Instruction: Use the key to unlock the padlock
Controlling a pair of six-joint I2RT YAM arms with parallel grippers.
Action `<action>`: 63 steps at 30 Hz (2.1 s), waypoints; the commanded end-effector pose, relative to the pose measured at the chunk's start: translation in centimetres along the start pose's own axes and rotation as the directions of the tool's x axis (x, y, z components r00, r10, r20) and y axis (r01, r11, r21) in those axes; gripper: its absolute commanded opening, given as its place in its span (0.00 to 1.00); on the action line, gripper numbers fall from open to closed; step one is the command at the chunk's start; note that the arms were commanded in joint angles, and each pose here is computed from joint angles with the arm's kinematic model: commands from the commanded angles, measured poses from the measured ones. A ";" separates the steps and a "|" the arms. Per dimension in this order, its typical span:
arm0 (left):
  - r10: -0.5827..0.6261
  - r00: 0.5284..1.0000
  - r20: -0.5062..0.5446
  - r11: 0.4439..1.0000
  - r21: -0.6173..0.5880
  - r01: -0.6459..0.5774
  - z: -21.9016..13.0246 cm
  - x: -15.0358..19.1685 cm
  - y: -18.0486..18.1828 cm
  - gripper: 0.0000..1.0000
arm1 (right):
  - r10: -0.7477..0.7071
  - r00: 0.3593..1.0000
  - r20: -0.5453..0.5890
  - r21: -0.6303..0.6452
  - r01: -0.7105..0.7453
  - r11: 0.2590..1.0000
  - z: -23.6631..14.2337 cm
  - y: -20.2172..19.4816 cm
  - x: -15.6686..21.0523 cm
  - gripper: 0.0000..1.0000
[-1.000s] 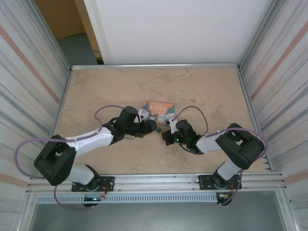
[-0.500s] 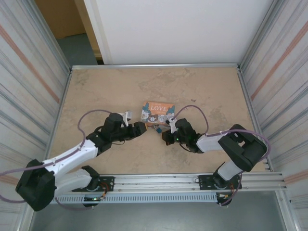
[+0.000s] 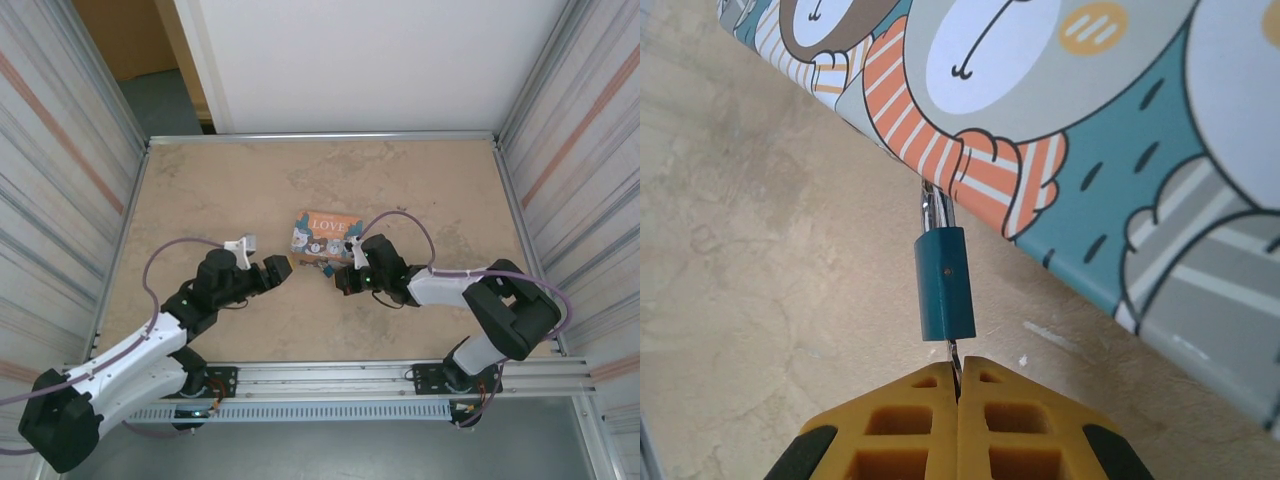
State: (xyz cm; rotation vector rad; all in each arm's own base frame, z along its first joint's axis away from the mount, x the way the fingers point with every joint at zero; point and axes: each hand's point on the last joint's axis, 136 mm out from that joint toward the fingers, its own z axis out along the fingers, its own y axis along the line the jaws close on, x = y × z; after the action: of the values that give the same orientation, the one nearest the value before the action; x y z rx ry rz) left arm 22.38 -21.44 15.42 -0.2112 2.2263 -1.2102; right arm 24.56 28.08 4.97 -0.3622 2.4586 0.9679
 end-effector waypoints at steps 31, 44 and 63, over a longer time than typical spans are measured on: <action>-0.415 0.905 -0.091 0.887 0.183 0.425 5.1 1.0 0.8 0.64 | 0.431 0.902 -0.023 -0.044 -0.431 0.901 -1.3 1.9 -0.8 0.00; -0.447 0.885 -0.128 0.835 0.295 0.464 10.2 1.6 0.1 0.47 | 0.423 0.906 -0.018 -0.060 -0.423 0.904 -1.2 2.5 -1.6 0.00; -0.510 0.843 -0.167 0.822 0.193 0.536 13.1 4.7 1.9 0.38 | 0.454 0.891 -0.012 -0.094 -0.453 0.887 -1.4 3.2 -2.2 0.00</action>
State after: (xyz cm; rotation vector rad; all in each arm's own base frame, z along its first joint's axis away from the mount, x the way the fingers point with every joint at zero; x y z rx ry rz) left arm 25.73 -31.06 5.93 -0.7059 2.1938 -1.7748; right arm 23.82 28.47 6.32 0.1989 2.6171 1.1909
